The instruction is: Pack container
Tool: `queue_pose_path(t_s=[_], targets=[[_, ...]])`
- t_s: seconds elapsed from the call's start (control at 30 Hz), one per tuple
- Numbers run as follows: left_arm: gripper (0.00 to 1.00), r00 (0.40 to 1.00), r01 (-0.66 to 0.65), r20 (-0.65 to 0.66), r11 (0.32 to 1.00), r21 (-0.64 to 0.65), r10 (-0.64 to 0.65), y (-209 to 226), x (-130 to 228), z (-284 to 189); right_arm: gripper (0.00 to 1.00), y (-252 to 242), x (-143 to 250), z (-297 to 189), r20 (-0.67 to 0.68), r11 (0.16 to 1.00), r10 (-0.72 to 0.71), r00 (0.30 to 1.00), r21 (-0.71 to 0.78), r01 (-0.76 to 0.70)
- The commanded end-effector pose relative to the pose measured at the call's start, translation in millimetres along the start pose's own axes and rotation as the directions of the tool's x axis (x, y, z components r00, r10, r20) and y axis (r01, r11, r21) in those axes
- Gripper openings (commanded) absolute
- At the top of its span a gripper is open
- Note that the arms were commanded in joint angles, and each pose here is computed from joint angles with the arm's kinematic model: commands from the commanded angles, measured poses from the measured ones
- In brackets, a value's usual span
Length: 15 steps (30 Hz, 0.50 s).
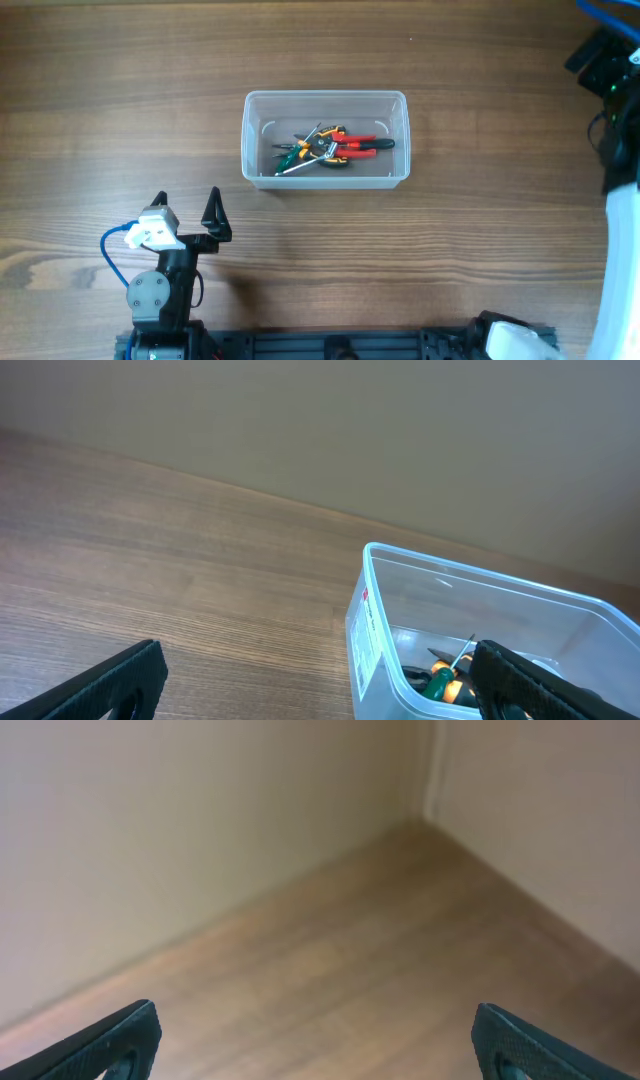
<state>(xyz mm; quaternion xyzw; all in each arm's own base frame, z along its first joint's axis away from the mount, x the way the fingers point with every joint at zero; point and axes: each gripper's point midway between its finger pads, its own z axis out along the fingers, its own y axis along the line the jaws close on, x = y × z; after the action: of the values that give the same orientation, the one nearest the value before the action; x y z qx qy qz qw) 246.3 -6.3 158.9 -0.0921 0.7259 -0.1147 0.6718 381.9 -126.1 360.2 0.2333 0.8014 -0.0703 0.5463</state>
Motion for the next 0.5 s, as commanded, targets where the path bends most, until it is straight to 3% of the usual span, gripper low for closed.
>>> queue_pose_path(t_s=[0.0,0.23,0.47], targets=[[1.0,1.0,0.01,0.003,1.0,-0.011,-0.01,2.8,0.8,-0.3,1.0,19.0,-15.0,-39.9,0.086,0.998,-0.009,0.996,-0.059,0.014],[1.0,1.0,0.01,0.003,1.0,-0.011,-0.01,2.8,0.8,-0.3,1.0,33.5,-6.4,-99.4,0.309,0.98,0.048,0.95,-0.198,0.015],[1.0,1.0,0.01,0.003,1.0,-0.011,-0.01,2.8,0.8,-0.3,1.0,12.0,36.5,-134.5,0.478,0.941,0.253,0.841,-0.325,-0.098]])
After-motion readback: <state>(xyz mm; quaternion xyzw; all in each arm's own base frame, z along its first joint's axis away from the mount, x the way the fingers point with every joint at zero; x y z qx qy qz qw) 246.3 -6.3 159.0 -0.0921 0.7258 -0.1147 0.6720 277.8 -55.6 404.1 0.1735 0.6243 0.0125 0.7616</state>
